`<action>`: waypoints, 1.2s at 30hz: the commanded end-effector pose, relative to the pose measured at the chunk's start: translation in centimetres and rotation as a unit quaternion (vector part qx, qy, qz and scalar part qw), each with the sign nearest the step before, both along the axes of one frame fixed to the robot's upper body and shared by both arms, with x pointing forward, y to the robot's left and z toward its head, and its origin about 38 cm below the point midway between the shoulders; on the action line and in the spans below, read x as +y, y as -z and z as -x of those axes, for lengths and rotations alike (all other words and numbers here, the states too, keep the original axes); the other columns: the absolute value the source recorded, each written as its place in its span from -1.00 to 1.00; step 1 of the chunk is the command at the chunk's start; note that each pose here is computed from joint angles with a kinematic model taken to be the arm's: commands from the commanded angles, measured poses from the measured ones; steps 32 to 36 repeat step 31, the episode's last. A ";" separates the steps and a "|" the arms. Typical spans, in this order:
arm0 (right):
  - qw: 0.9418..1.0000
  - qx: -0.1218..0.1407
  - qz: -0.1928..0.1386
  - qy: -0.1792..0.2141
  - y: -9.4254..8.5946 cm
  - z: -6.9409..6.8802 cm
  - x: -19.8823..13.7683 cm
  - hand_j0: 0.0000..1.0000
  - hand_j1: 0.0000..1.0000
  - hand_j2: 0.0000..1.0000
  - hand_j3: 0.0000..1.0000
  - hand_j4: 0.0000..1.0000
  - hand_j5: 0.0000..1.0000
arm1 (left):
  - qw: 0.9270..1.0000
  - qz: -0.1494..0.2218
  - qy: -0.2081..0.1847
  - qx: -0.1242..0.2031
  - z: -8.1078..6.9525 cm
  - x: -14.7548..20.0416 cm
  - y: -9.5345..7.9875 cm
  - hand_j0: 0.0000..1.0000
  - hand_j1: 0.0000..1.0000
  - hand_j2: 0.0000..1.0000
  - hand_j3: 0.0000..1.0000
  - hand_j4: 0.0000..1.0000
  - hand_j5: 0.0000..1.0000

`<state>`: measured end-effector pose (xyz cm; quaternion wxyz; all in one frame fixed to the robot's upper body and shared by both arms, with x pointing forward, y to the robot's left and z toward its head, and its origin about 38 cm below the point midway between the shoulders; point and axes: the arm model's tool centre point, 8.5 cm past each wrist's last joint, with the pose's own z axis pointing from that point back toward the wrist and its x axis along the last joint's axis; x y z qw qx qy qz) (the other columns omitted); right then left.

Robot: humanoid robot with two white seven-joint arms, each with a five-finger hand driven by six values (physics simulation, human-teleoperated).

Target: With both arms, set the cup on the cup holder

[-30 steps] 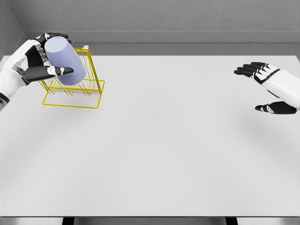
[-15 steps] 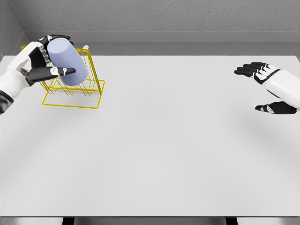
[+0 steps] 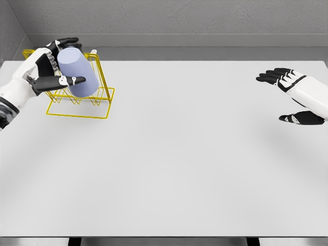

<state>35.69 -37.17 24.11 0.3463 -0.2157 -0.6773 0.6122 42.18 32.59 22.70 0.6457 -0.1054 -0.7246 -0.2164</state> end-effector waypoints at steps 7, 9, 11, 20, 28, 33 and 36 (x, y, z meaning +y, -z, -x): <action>1.000 0.001 -0.004 0.000 0.0 0.0 0.0 1.00 1.00 1.00 1.00 1.00 1.00 | 1.000 -0.001 -0.001 -0.005 -0.2 0.1 -0.4 1.00 1.00 1.00 1.00 1.00 1.00; 1.000 0.001 -0.004 0.000 0.0 0.0 0.0 1.00 1.00 1.00 1.00 1.00 1.00 | 1.000 -0.001 -0.001 -0.005 -0.2 0.1 -0.4 1.00 1.00 1.00 1.00 1.00 1.00; 1.000 0.001 -0.004 0.000 0.0 0.0 0.0 1.00 1.00 1.00 1.00 1.00 1.00 | 1.000 -0.001 0.001 -0.007 -0.2 0.0 -0.6 1.00 1.00 1.00 1.00 1.00 1.00; 1.000 0.002 -0.004 0.000 0.0 0.0 0.0 1.00 1.00 1.00 1.00 1.00 1.00 | 0.997 0.017 0.022 -0.070 1.0 0.1 -2.9 1.00 1.00 1.00 1.00 1.00 1.00; 1.000 0.003 -0.004 0.000 0.1 0.1 0.0 1.00 1.00 1.00 1.00 1.00 1.00 | 0.992 0.033 0.017 -0.121 3.5 3.1 -2.2 1.00 1.00 1.00 1.00 1.00 1.00; 1.000 0.003 -0.004 0.000 0.1 0.1 0.0 1.00 1.00 1.00 1.00 1.00 1.00 | 0.992 0.036 0.015 -0.117 4.0 3.4 -1.4 1.00 1.00 1.00 1.00 1.00 1.00; 1.000 0.003 -0.004 0.000 0.1 0.1 0.0 1.00 1.00 1.00 1.00 1.00 1.00 | 0.992 0.036 0.015 -0.117 4.0 3.4 -1.4 1.00 1.00 1.00 1.00 1.00 1.00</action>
